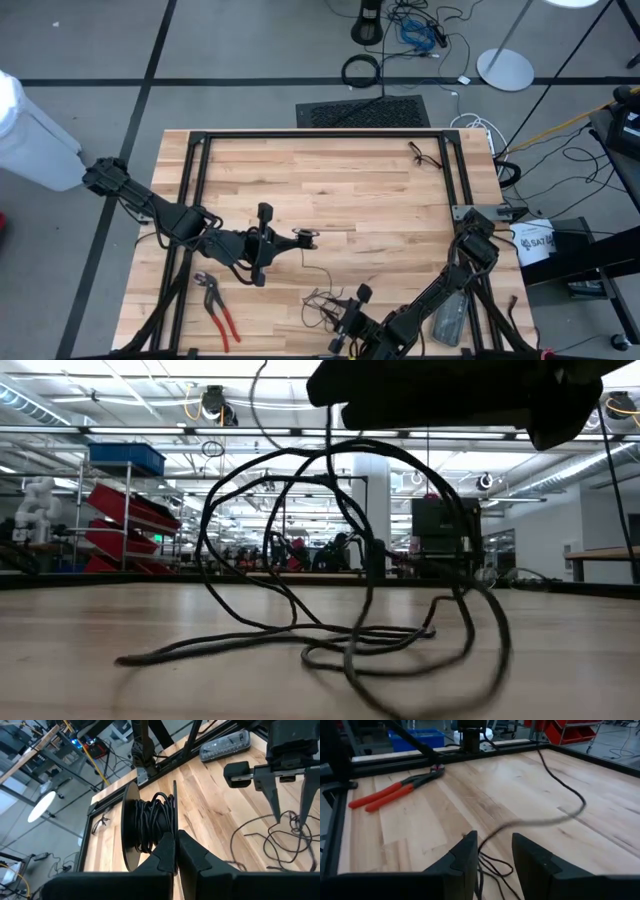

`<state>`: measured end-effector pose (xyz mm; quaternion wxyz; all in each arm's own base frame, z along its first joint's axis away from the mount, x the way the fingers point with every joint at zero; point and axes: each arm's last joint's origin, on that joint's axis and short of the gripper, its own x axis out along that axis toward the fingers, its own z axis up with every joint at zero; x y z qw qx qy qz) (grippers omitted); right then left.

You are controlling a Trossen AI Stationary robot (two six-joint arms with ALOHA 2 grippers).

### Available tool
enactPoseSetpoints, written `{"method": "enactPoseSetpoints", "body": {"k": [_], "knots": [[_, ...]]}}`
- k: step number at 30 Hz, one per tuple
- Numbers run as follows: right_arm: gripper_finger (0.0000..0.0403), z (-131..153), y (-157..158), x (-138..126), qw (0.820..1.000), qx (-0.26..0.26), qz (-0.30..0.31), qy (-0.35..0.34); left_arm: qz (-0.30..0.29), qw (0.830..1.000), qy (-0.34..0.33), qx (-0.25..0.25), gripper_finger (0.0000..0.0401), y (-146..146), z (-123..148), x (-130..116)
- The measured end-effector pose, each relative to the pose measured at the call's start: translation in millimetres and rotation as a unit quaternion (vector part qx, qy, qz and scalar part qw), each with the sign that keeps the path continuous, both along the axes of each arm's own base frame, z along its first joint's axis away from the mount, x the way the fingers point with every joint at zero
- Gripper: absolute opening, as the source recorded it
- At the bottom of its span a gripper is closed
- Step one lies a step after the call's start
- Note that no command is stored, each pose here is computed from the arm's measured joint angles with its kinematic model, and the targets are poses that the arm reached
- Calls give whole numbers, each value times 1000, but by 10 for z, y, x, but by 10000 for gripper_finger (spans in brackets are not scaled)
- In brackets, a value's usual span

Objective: Coil cords
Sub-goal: Coil the black wire onto the black spool

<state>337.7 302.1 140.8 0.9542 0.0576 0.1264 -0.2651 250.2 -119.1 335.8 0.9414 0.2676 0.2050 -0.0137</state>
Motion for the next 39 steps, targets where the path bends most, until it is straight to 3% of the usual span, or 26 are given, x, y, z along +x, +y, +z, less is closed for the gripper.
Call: {"method": "enactPoseSetpoints", "body": {"k": [8, 19, 26, 32, 39], "knots": [[105, 4, 18, -9, 1000, 3, 3, -2, -1, 1000, 0, 3, 8, 0, -1, 1], [10, 6, -36, 39, 1000, -6, -2, 3, -1, 1000, 0, 3, 8, -1, -1, 1], [1, 18, -64, 27, 999, -29, 0, 21, -1, 1000, 0, 3, 8, -1, -2, 2], [0, 234, -106, -40, 999, -34, 3, 29, -1, 1000, 1, 3, 8, -1, -2, 1], [0, 641, 12, -350, 999, -34, 30, 15, -4, 1000, 2, 4, 8, -16, -5, -7]]}}
